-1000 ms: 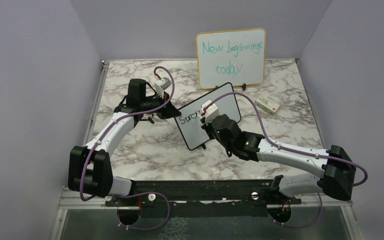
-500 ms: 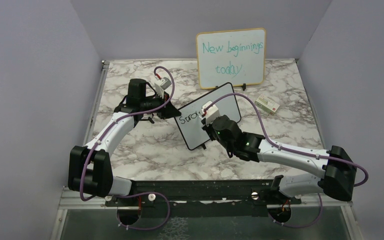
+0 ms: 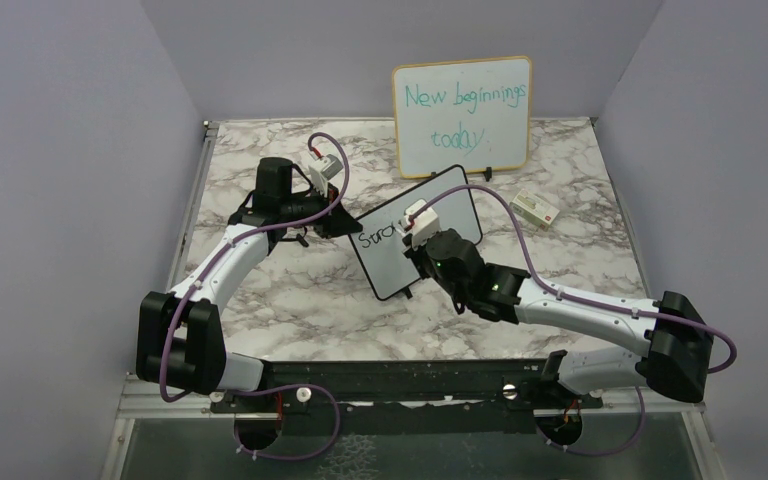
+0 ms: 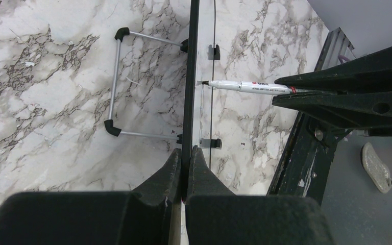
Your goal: Write a sentence on the whiteboard
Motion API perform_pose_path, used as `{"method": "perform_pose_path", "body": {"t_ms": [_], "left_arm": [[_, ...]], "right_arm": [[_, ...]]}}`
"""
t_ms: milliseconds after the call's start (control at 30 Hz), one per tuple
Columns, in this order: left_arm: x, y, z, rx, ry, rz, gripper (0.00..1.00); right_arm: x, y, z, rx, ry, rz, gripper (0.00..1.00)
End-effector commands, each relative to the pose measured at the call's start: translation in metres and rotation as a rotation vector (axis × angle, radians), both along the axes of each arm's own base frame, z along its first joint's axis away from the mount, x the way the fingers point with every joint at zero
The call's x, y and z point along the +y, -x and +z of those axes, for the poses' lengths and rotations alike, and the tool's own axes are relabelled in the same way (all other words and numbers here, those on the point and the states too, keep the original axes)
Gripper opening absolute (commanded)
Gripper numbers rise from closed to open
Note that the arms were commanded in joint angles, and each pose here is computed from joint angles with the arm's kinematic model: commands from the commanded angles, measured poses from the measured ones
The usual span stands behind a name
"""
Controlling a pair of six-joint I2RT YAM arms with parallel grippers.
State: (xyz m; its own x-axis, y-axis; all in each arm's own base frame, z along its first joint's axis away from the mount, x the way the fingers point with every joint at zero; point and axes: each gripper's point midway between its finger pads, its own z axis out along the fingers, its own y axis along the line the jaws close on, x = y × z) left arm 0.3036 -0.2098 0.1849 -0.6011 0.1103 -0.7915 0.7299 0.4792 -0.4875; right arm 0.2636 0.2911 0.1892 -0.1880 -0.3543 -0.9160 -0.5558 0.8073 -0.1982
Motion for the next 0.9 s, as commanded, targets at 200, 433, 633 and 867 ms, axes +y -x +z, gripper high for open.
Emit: {"method": "perform_pose_path", "body": {"t_ms": [200, 433, 633, 867], "left_arm": [[0.007, 0.012, -0.049, 0.104, -0.136, 0.017, 0.0], [0.007, 0.012, -0.05, 0.104, -0.14, 0.019, 0.0], [0.007, 0.012, -0.05, 0.104, -0.141, 0.02, 0.0], [0.007, 0.012, -0.05, 0.104, -0.142, 0.018, 0.0]], "right_arm": [[0.008, -0.009, 0.02, -0.047, -0.052, -0.009, 0.0], [0.008, -0.013, 0.022, -0.058, -0.051, -0.028, 0.01], [0.0, -0.018, 0.022, -0.059, -0.046, -0.061, 0.0], [-0.007, -0.02, 0.019, -0.052, -0.032, -0.09, 0.0]]}}
